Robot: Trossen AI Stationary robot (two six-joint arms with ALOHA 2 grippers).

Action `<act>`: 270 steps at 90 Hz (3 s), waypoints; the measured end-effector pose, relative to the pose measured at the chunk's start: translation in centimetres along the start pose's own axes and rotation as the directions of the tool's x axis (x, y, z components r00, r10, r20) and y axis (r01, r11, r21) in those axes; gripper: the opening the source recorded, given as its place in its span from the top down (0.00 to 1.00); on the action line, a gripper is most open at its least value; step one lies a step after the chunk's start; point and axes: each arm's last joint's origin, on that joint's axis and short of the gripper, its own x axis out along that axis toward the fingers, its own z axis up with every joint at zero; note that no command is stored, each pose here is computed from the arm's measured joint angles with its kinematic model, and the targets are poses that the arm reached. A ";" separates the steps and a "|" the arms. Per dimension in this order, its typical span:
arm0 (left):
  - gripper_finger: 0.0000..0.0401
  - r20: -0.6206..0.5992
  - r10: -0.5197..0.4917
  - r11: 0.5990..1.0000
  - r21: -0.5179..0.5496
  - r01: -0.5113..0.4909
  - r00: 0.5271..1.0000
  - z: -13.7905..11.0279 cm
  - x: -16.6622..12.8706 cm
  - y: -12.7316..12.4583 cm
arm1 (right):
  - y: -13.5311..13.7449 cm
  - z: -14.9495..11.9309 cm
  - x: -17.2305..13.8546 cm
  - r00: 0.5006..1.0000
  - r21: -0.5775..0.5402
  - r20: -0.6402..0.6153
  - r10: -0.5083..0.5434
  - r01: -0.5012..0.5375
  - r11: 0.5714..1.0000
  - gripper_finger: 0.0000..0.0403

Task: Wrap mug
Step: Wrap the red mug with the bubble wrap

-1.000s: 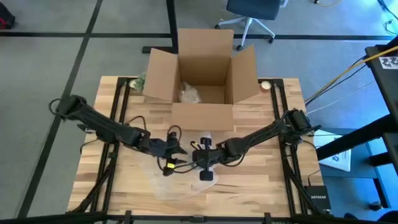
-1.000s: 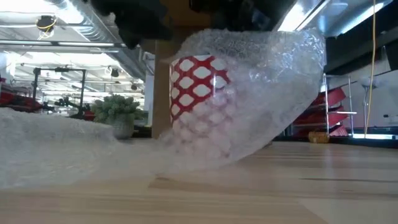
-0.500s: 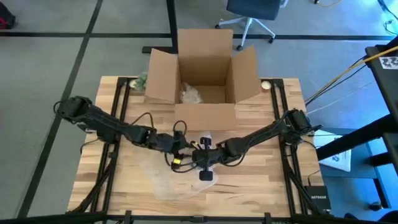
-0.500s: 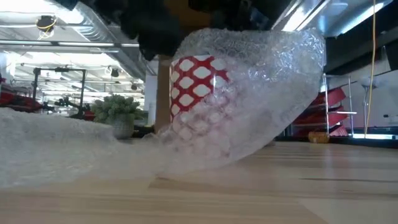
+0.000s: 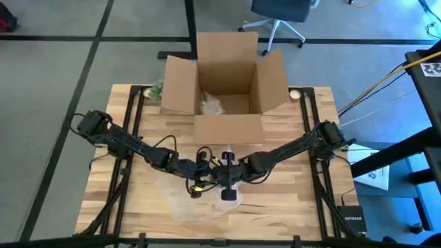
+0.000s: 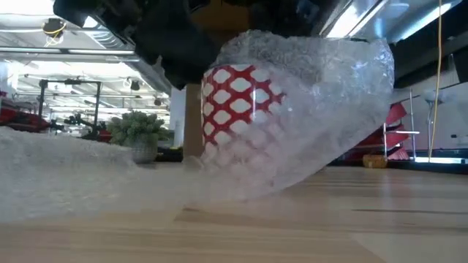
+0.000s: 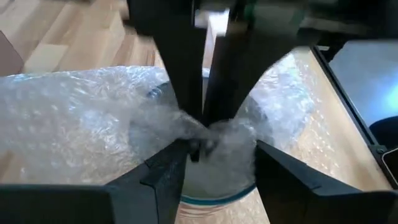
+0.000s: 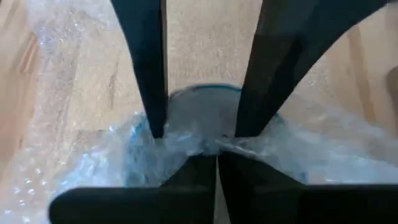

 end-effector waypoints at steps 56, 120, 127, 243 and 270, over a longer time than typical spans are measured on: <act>0.59 -0.005 0.001 1.000 0.002 -0.001 1.000 -0.1 0.0 0.0 | -0.5 1.4 -2.4 0.983 0.161 -0.014 -0.182 0.182 0.970 1.00; 0.59 -0.024 0.040 0.999 0.012 -0.040 0.999 1.1 0.6 0.3 | -0.2 -1.7 3.0 1.000 0.152 0.011 0.028 -0.029 0.988 1.00; 0.59 -0.036 0.041 0.999 -0.003 -0.042 0.998 1.0 0.7 0.3 | -0.1 -1.0 2.1 0.999 0.142 -0.028 0.021 -0.016 0.990 1.00; 0.59 -0.002 0.028 1.000 -0.012 -0.028 1.000 1.5 0.4 0.1 | 1.0 1.0 -0.2 0.996 0.092 -0.084 0.014 -0.006 0.996 1.00; 0.59 -0.028 0.037 0.999 -0.004 -0.038 0.999 1.1 0.5 0.2 | 0.0 1.6 -5.3 0.992 0.111 -0.053 -0.111 0.116 0.987 1.00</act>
